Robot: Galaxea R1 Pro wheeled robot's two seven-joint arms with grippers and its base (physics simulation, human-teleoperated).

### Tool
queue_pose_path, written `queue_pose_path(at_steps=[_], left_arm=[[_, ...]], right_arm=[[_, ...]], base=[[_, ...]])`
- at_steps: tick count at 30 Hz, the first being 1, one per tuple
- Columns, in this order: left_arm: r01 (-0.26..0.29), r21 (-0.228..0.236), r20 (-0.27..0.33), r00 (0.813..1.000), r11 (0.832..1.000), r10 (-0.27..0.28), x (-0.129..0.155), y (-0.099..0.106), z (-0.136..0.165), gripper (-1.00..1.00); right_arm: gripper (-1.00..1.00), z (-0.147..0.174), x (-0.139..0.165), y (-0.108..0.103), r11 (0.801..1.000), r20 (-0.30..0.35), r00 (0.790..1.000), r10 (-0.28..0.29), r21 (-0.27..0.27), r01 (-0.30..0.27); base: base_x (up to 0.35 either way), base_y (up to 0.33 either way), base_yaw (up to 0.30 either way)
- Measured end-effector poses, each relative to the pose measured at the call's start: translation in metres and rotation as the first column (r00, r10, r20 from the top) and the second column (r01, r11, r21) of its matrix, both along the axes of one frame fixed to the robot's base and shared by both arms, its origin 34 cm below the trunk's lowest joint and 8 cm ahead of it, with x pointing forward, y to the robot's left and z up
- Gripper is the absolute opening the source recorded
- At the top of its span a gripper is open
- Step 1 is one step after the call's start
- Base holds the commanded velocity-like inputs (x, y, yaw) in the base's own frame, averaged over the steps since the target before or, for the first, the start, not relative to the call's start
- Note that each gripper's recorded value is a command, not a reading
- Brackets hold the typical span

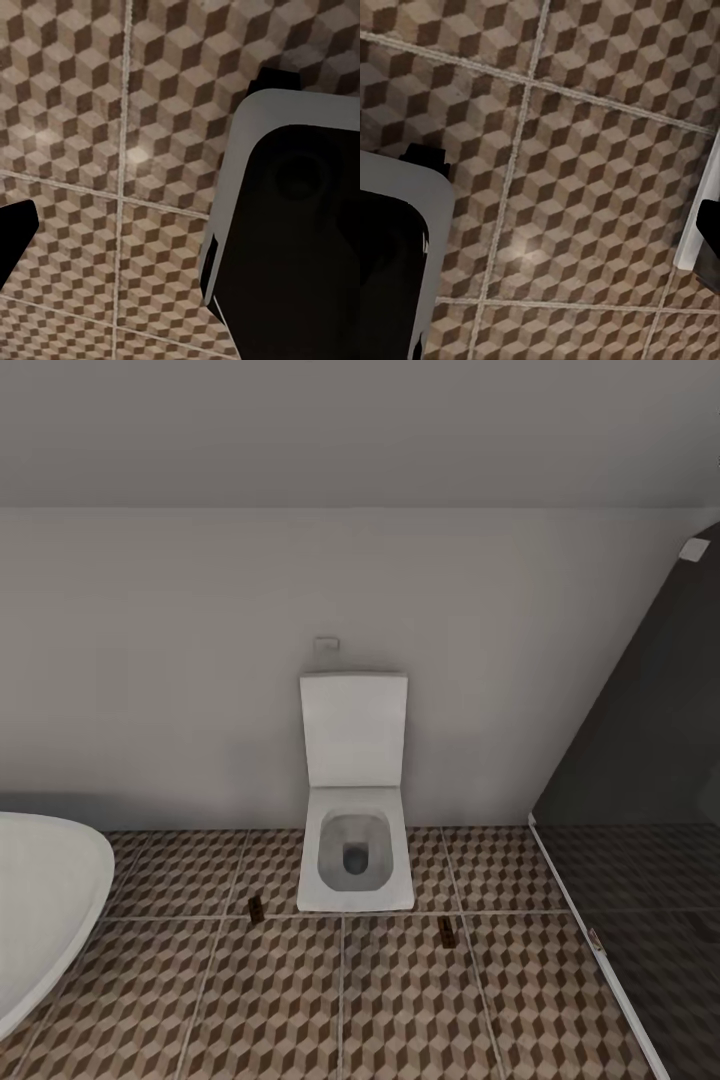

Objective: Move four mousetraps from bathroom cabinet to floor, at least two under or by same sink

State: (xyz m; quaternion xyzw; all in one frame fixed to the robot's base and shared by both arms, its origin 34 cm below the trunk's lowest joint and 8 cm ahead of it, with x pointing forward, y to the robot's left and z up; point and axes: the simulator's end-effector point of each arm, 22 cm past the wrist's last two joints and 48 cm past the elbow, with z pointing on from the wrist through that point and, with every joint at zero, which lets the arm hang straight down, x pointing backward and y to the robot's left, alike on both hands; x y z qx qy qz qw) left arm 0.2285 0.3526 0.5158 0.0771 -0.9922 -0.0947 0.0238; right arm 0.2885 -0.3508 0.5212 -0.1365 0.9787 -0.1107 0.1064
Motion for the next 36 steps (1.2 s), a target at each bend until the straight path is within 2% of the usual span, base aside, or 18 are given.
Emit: queue_pose_path(at_steps=[36], left_arm=[[0.0, 0.01, 0.048, 0.999, 1.0, -0.001, 0.019, 0.006, 0.005, 1.0]], right_arm=[[1.0, 0.007, 0.019, 0.003, 1.0, 0.049, 0.999, 0.009, 0.003, -0.009]], base=[[0.0, 0.0, 0.016]])
